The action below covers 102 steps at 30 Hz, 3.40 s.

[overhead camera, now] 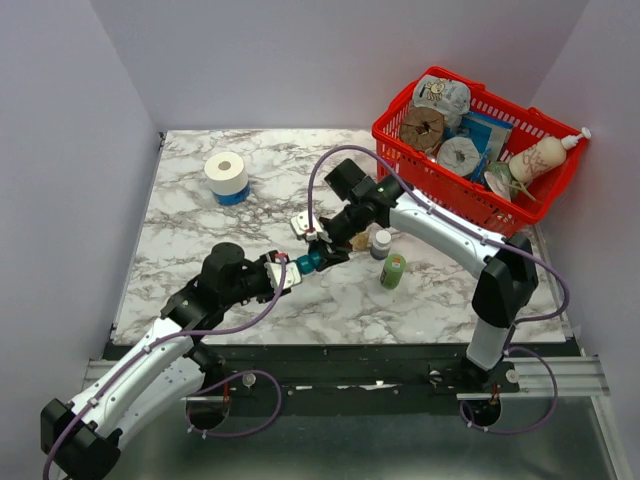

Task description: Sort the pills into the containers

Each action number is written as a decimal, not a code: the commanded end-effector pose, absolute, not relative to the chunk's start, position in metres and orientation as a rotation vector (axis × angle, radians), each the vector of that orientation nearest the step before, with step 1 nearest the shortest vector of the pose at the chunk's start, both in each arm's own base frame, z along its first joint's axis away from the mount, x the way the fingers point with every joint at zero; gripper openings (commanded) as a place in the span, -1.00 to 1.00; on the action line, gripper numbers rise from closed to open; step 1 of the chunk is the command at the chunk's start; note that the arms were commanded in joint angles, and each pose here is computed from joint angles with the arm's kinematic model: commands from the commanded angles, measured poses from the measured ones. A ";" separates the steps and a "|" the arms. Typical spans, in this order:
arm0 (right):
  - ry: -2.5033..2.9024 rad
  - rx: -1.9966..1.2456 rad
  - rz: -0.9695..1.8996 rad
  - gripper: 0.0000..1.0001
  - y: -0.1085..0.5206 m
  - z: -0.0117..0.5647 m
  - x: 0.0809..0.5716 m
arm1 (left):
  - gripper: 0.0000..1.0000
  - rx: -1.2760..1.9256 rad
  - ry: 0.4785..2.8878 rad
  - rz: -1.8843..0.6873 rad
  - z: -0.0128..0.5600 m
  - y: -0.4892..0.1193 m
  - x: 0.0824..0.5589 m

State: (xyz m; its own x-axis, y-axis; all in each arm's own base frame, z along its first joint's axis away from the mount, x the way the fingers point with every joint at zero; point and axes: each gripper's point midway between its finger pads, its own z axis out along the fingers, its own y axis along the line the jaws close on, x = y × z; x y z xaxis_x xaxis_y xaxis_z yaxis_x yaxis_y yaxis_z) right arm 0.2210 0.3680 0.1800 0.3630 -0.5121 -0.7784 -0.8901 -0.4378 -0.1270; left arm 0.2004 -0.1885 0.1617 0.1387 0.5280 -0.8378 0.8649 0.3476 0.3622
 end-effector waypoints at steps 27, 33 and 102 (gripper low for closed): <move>1.422 -1.865 0.967 0.08 0.371 0.213 0.260 | -1.00 1.446 1.387 -0.324 0.158 -0.194 0.189; 1.387 -1.814 0.971 0.04 0.373 0.221 0.258 | -1.00 1.411 1.390 -0.341 0.158 -0.196 0.189; 1.493 -1.823 0.918 0.40 0.347 0.226 0.247 | -1.00 1.368 1.430 -0.323 0.146 -0.196 0.199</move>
